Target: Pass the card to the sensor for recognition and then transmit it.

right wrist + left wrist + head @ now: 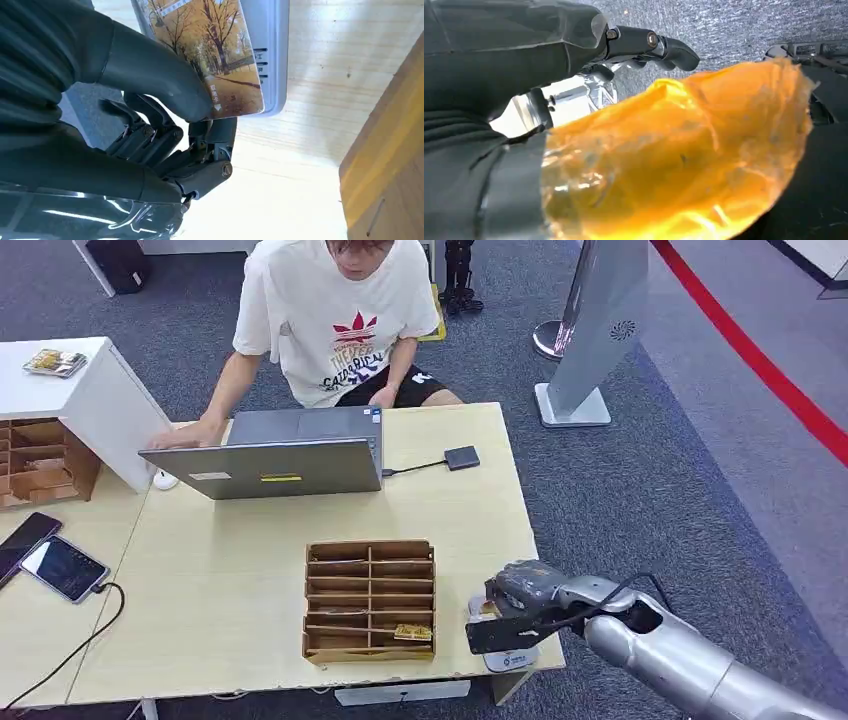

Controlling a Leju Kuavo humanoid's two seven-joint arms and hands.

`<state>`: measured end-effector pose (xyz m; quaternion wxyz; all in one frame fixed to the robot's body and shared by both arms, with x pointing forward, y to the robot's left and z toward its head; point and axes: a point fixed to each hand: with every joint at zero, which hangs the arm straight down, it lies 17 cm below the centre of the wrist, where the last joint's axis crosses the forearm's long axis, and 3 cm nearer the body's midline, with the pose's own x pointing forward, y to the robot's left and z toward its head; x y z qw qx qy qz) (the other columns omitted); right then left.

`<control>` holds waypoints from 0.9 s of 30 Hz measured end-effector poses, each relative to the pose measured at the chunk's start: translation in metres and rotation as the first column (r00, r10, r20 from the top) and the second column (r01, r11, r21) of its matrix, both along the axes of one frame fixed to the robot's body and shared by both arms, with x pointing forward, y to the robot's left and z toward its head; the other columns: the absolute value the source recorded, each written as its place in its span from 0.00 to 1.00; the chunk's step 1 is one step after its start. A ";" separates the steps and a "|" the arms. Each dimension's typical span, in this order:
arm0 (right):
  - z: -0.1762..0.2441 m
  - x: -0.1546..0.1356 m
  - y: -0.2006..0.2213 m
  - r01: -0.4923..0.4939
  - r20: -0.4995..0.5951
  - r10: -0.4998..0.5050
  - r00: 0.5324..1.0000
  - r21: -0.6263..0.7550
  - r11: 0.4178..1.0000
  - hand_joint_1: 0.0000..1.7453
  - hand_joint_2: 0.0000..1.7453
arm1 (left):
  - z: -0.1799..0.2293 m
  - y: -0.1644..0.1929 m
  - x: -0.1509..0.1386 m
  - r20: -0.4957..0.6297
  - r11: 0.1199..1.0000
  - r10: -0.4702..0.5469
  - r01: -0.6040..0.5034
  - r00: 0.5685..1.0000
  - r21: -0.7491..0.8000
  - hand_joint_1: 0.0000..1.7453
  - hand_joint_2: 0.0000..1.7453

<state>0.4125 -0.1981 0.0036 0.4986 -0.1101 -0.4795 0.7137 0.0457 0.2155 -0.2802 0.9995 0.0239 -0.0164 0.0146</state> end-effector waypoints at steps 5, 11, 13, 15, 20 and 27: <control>-0.003 0.002 -0.003 0.017 0.000 -0.017 1.000 0.003 1.000 1.00 1.00 | 0.000 0.001 0.000 -0.002 1.000 -0.004 0.004 1.000 0.003 0.00 0.00; -0.004 0.003 -0.005 0.029 -0.002 -0.029 1.000 0.004 1.000 1.00 1.00 | 0.000 0.002 0.000 -0.002 1.000 -0.004 0.004 1.000 0.005 0.00 0.00; -0.004 0.003 -0.006 0.032 -0.004 -0.032 0.999 0.006 0.999 1.00 1.00 | 0.000 0.002 0.000 -0.002 1.000 -0.004 0.004 1.000 0.005 0.00 0.00; -0.005 0.003 -0.006 0.034 -0.004 -0.034 0.999 0.008 0.999 1.00 1.00 | 0.000 0.002 0.000 -0.003 1.000 -0.003 0.004 1.000 0.005 0.00 0.00; -0.005 0.004 -0.006 0.036 -0.005 -0.036 0.999 0.009 0.999 1.00 1.00 | 0.000 0.002 -0.001 -0.003 1.000 -0.003 0.003 1.000 0.005 0.00 0.00; -0.005 0.003 -0.006 0.037 -0.006 -0.037 0.999 0.010 0.999 1.00 1.00 | 0.000 0.002 -0.001 -0.003 1.000 -0.003 0.003 1.000 0.005 0.00 0.00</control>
